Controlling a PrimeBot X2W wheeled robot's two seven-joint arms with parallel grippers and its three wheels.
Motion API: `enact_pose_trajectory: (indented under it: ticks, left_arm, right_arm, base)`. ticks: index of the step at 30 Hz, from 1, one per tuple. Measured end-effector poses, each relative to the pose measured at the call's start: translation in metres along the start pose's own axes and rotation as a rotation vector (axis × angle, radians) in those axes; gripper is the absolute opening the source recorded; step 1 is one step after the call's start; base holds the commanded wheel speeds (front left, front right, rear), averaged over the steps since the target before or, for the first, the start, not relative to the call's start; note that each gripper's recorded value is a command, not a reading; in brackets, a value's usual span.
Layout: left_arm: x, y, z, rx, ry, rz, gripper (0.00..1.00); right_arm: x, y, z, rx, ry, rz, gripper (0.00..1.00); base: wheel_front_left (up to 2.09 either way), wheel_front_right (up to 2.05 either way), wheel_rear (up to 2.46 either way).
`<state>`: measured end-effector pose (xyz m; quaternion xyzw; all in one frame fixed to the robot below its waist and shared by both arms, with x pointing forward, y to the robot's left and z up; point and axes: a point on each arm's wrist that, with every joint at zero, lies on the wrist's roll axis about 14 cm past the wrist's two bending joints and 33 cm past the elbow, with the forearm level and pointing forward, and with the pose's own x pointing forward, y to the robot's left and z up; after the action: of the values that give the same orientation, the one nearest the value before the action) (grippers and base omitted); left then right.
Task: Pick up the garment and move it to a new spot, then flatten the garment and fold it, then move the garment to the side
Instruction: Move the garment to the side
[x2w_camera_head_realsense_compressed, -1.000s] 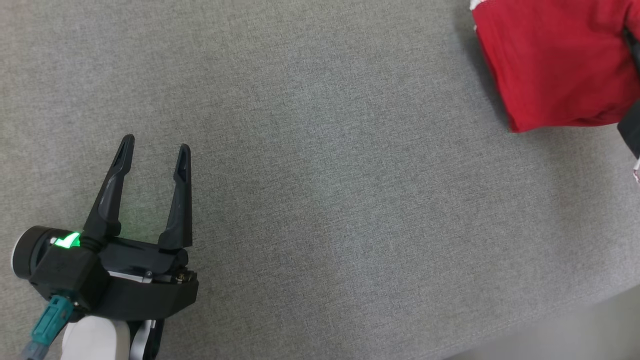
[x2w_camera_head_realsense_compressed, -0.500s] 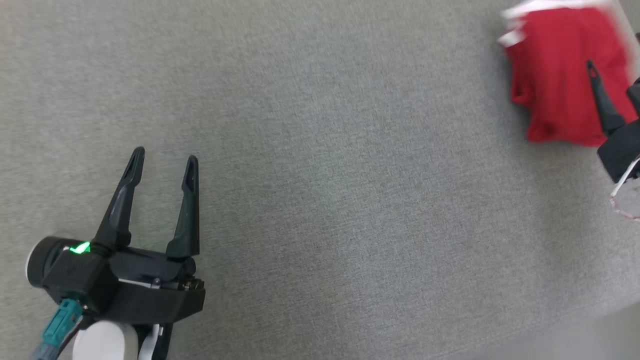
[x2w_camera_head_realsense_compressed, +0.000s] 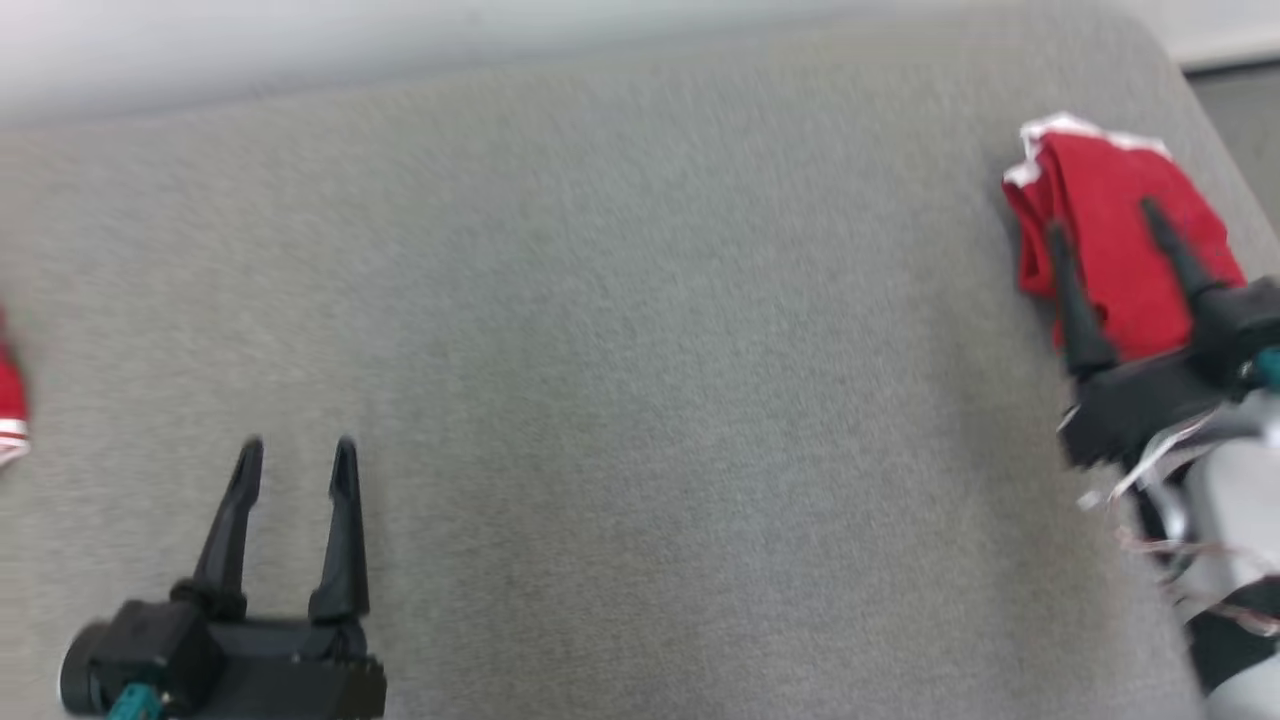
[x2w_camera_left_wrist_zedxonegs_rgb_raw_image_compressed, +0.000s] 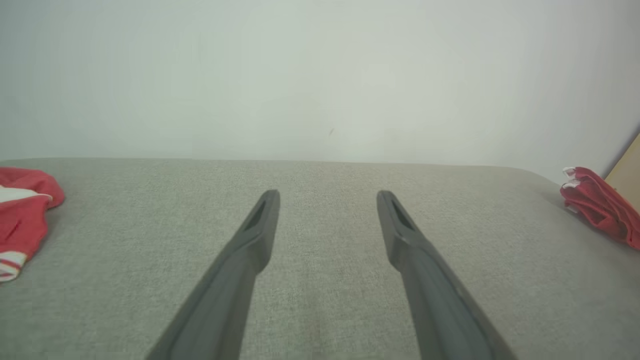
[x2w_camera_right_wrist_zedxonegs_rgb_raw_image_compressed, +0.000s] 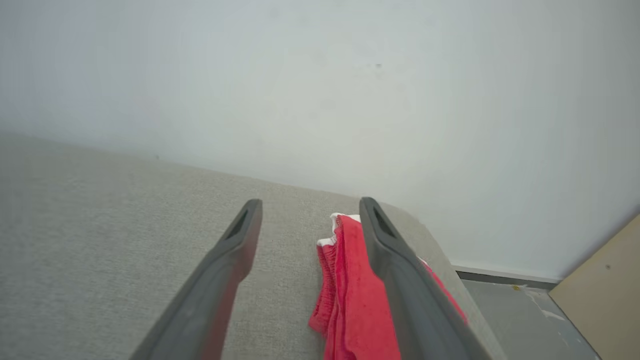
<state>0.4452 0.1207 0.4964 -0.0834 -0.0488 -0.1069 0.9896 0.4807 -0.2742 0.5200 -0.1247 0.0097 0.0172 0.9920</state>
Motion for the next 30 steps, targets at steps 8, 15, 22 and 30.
enact_pose_trajectory:
  ticks: [8,15,22,30]
  left_arm:
    - [-0.050,0.031,0.020,0.038,-0.005,0.131,1.00]
    - [-0.087,0.049,0.034,0.056,-0.024,0.212,1.00]
    - [-0.107,0.053,0.043,0.060,-0.046,0.243,1.00]
    - [-0.114,0.050,0.035,0.058,-0.019,0.245,1.00]
  right_arm:
    - [-0.034,0.077,0.018,0.174,-0.068,0.121,1.00]
    - [-0.069,0.120,0.019,0.252,-0.074,0.183,1.00]
    - [-0.095,0.137,0.007,0.305,-0.051,0.176,1.00]
    - [-0.107,0.137,-0.001,0.304,-0.039,0.152,1.00]
  base:
    - [0.00,0.00,0.00]
    - [0.00,0.00,0.00]
    - [0.00,0.00,0.00]
    - [0.00,0.00,0.00]
